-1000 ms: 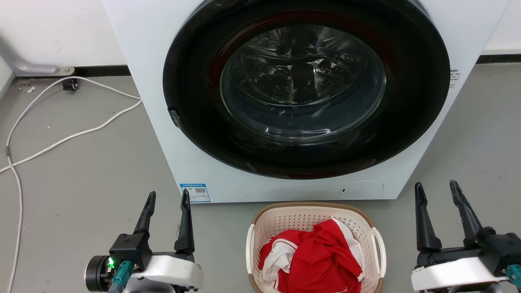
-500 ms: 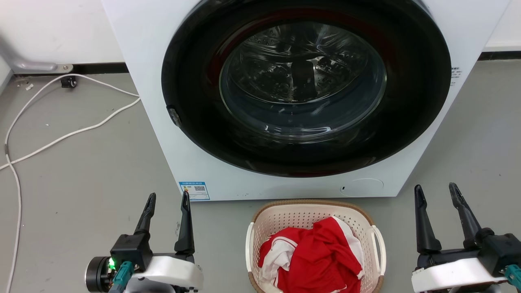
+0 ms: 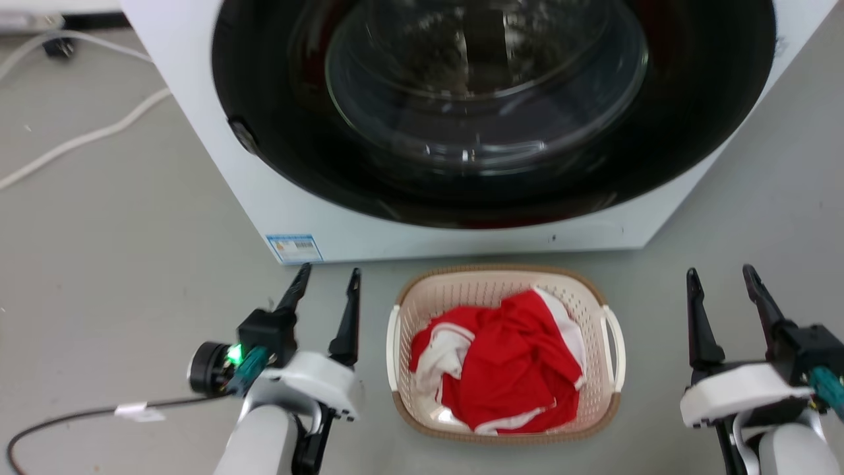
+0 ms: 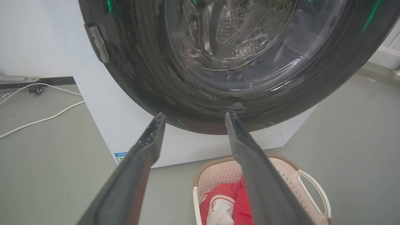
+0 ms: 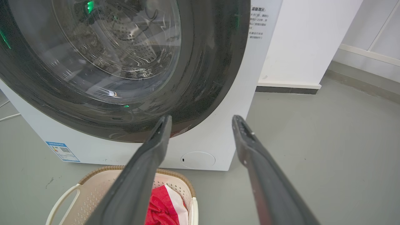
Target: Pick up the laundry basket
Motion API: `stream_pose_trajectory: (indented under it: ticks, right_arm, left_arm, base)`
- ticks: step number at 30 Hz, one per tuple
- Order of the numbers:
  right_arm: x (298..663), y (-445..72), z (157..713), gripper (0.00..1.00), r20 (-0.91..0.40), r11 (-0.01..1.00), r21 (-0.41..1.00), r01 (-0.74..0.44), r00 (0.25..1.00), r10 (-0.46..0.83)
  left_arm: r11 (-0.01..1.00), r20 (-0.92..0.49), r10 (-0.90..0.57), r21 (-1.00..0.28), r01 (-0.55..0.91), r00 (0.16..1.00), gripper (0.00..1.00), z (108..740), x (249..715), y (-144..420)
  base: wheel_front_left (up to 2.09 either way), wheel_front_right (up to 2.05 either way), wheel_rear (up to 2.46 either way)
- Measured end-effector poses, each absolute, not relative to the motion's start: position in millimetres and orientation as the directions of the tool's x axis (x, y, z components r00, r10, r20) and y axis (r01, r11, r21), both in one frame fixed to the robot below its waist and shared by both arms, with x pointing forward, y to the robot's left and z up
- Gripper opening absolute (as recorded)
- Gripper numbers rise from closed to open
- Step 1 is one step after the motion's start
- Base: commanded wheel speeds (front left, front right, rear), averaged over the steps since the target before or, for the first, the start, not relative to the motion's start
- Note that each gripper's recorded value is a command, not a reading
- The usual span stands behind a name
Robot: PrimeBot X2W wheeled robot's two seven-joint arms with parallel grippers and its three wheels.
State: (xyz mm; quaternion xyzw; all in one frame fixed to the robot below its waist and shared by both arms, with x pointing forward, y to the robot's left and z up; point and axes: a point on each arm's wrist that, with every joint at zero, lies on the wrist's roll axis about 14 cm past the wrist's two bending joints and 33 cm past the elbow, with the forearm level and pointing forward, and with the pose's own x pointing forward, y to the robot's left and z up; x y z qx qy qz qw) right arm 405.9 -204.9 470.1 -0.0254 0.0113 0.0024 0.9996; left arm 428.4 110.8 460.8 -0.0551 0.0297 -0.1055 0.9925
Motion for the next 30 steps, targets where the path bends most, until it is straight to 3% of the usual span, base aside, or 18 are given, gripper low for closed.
stream_pose_trajectory:
  ticks: [12,20,30]
  right_arm:
    - [441.0,-221.4,362.0,1.0,-0.318,0.993,-0.122,-0.005,0.947,-0.034]
    - [448.5,-218.7,293.4,1.0,-0.488,0.988,-0.141,-0.057,0.873,-0.02]
    - [448.5,-212.3,220.9,1.0,-0.639,0.983,-0.138,-0.121,0.769,0.005]
  left_arm:
    - [0.932,-0.382,-0.363,-0.163,0.325,0.85,1.0,334.6,462.4,70.2]
    - [0.921,-0.573,-0.384,-0.177,0.348,0.724,1.0,257.6,462.6,66.0]
    - [0.921,-0.713,-0.37,-0.195,0.339,0.596,1.0,186.8,462.8,69.6]
  base:
    - [0.0,0.0,0.0]
    - [0.0,0.0,0.0]
    - [0.0,0.0,0.0]
